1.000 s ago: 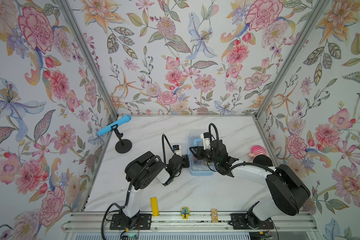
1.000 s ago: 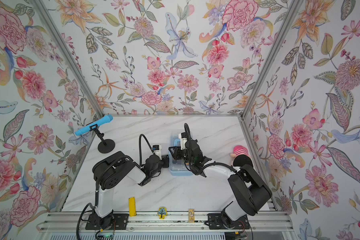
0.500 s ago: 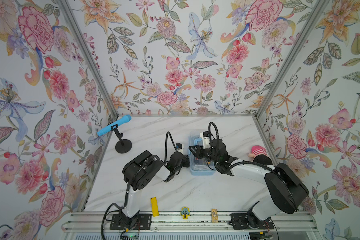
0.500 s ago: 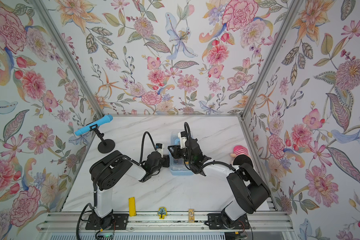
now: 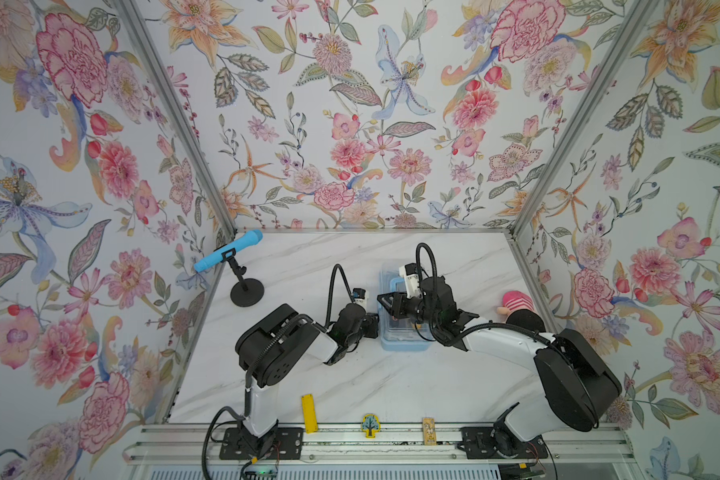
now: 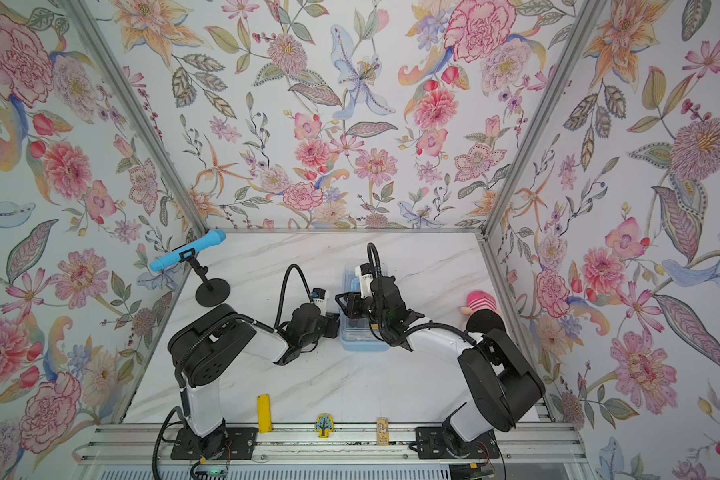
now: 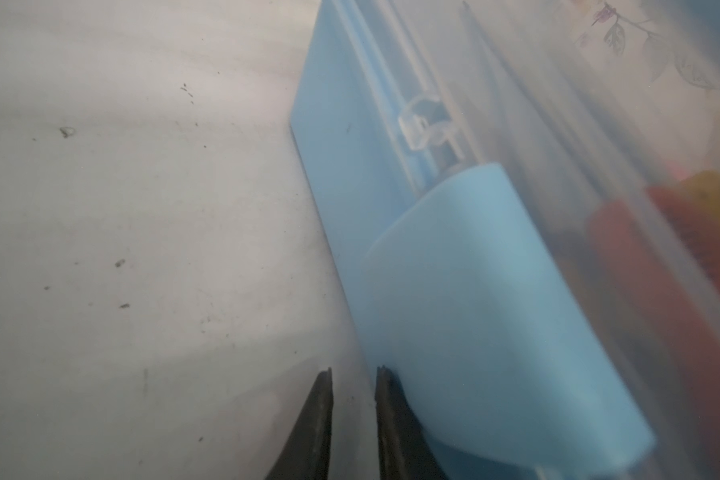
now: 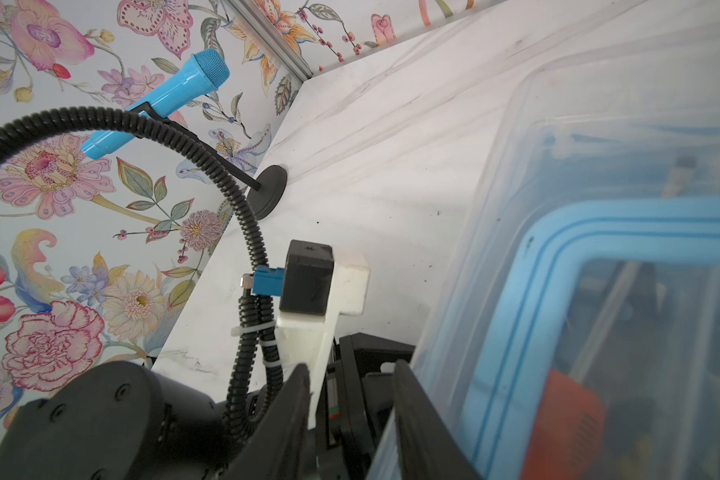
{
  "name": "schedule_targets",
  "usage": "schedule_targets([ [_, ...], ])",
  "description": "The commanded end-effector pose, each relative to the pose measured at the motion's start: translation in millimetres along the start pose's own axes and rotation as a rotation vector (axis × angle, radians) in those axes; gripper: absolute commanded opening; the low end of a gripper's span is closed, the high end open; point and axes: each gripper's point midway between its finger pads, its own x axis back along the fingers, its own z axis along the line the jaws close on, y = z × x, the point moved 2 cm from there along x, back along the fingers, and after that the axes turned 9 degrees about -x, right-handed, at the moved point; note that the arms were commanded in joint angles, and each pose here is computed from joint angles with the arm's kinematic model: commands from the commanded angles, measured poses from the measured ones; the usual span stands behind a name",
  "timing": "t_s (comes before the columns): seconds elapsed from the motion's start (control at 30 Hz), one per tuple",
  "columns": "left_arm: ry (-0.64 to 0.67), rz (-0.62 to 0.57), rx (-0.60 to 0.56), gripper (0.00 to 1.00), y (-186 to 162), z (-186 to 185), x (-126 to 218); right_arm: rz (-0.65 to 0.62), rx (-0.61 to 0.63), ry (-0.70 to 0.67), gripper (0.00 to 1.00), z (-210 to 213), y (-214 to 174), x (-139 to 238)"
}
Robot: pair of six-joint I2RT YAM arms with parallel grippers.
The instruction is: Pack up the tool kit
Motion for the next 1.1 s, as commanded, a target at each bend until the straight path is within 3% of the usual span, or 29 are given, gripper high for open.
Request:
schedule_targets([
  [0.0, -0.047, -0.022, 0.010, 0.24, 10, -2, 11, 0.284, -0.108, -0.247, 0.36, -67, -78, 9],
  [0.27, 0.001, -0.098, 0.047, 0.30, 42, 13, 29, 0.230, -0.045, -0.219, 0.37, -38, -31, 19],
  [0.4, 0.041, -0.136, 0.040, 0.43, 67, 17, 38, 0.163, -0.002, -0.191, 0.38, -10, 1, 35],
  [0.47, 0.096, -0.153, 0.010, 0.56, 81, 20, 45, 0.104, 0.025, -0.179, 0.38, 2, 17, 49],
  [0.57, 0.220, -0.192, -0.042, 0.78, 109, 28, 65, -0.011, 0.094, -0.202, 0.53, 11, 43, 78],
  [0.63, 0.329, -0.250, -0.090, 0.86, 134, 35, 90, -0.103, 0.172, -0.284, 0.89, 3, 57, 102],
  [0.67, 0.381, -0.276, -0.112, 0.88, 142, 39, 102, -0.144, 0.208, -0.337, 1.00, -4, 61, 112],
  [0.73, 0.479, -0.354, -0.175, 0.97, 156, 47, 129, -0.280, 0.285, -0.522, 0.99, -31, 72, 137],
  [0.8, 0.535, -0.444, -0.255, 0.99, 163, 50, 153, -0.398, 0.337, -0.650, 0.99, -56, 78, 157],
  [0.9, 0.630, -0.561, -0.345, 0.99, 161, 60, 190, -0.550, 0.406, -0.720, 0.99, -80, 75, 176],
  [1.0, 0.707, -0.645, -0.388, 0.99, 149, 71, 220, -0.599, 0.430, -0.778, 0.99, -98, 74, 187],
  [1.07, 0.770, -0.614, -0.423, 0.99, 142, 82, 224, -0.576, 0.424, -0.811, 0.99, -112, 73, 187],
])
